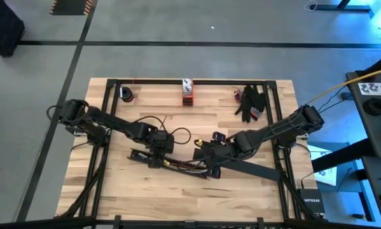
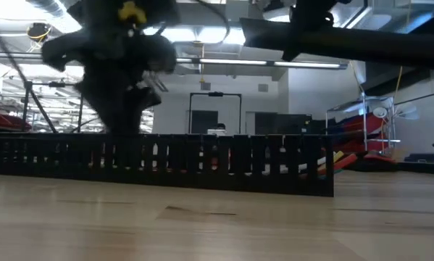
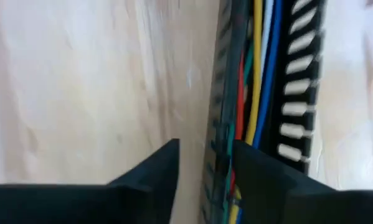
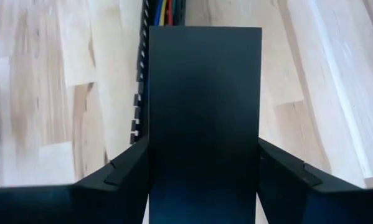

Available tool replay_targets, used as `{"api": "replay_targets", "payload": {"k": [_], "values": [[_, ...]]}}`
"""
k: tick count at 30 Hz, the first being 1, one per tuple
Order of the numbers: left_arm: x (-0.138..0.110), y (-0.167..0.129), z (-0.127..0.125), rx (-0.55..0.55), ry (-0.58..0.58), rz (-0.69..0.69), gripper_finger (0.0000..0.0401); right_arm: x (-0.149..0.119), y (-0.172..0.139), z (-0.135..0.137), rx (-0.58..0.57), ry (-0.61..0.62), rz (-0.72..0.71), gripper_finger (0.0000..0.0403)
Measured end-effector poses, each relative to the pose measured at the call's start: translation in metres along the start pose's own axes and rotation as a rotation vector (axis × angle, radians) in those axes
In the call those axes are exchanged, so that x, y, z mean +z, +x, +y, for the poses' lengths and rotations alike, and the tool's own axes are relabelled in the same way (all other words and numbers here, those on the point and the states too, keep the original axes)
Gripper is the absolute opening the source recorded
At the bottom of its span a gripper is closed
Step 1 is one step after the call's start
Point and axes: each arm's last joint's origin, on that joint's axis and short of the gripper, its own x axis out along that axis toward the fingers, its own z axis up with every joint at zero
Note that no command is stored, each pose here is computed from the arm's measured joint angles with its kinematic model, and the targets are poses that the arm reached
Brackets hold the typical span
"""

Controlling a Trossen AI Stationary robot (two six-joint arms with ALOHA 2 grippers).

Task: Ziptie cables
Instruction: Insert the black cover of the black cable duct

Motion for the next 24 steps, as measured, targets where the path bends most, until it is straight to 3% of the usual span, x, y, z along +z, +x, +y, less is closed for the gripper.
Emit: {"api": "replay_targets", "payload": {"k": [9, 18, 24], "values": [[0.04, -0.033, -0.001, -0.032, 0.078, -0.318, 0.0218, -0.015, -0.003, 0.01, 0.021, 0.023, 0.096, 0.0229], [0.07, 0.008, -0.023, -0.086, 0.178, -0.542, 0.0257, -0.051, -0.009, 0.049, 0.002, 0.137, 0.089, 0.0229], [0.084, 0.036, -0.032, -0.098, 0.189, -0.517, 0.0281, -0.069, -0.014, 0.066, -0.033, 0.175, 0.031, 0.0229]]}}
